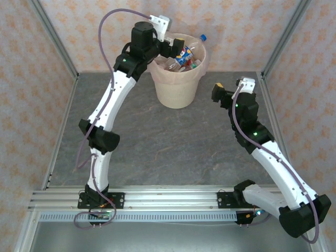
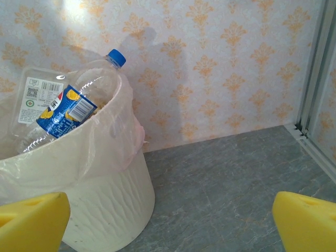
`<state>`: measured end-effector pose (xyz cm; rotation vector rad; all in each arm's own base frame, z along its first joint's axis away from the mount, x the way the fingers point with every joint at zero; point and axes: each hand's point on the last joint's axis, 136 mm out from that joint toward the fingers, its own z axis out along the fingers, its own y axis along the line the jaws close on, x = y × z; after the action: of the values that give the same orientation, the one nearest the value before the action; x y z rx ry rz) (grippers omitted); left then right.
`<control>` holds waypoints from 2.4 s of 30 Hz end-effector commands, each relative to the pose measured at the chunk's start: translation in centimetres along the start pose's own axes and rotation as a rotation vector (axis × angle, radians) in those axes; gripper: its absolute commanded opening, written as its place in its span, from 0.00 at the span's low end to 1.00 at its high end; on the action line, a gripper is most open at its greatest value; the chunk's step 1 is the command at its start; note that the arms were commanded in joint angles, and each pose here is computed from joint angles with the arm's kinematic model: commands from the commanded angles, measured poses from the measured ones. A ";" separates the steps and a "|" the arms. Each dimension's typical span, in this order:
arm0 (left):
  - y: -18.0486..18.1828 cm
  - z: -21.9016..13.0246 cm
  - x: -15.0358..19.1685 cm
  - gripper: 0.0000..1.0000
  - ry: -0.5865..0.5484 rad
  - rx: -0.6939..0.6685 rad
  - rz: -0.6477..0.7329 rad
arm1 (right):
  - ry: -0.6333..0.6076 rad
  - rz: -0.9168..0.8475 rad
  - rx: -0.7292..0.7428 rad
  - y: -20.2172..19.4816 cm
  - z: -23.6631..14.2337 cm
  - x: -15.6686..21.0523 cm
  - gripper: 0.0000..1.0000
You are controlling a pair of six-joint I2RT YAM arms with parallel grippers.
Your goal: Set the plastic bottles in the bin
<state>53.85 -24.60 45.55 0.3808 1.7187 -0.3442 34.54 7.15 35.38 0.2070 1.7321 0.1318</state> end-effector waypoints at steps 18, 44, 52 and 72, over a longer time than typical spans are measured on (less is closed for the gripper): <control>2.6 -13.9 0.9 1.00 -0.210 -0.150 -0.252 | 0.111 0.207 0.143 -5.0 3.3 3.3 0.99; 21.4 -24.4 36.3 1.00 0.266 -1.019 -0.210 | 0.313 -0.033 0.420 -16.3 6.5 18.9 0.99; 20.7 -20.6 37.9 1.00 0.239 -0.791 -0.185 | 0.345 -0.031 0.236 -14.9 8.5 21.0 0.99; 20.5 -20.8 39.3 1.00 0.182 -0.883 -0.136 | 0.071 -0.023 0.156 -15.1 7.5 22.0 0.99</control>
<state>37.25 4.65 8.48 -0.3296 1.9627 0.3437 35.88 -3.10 6.64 0.3220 1.9785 -0.0371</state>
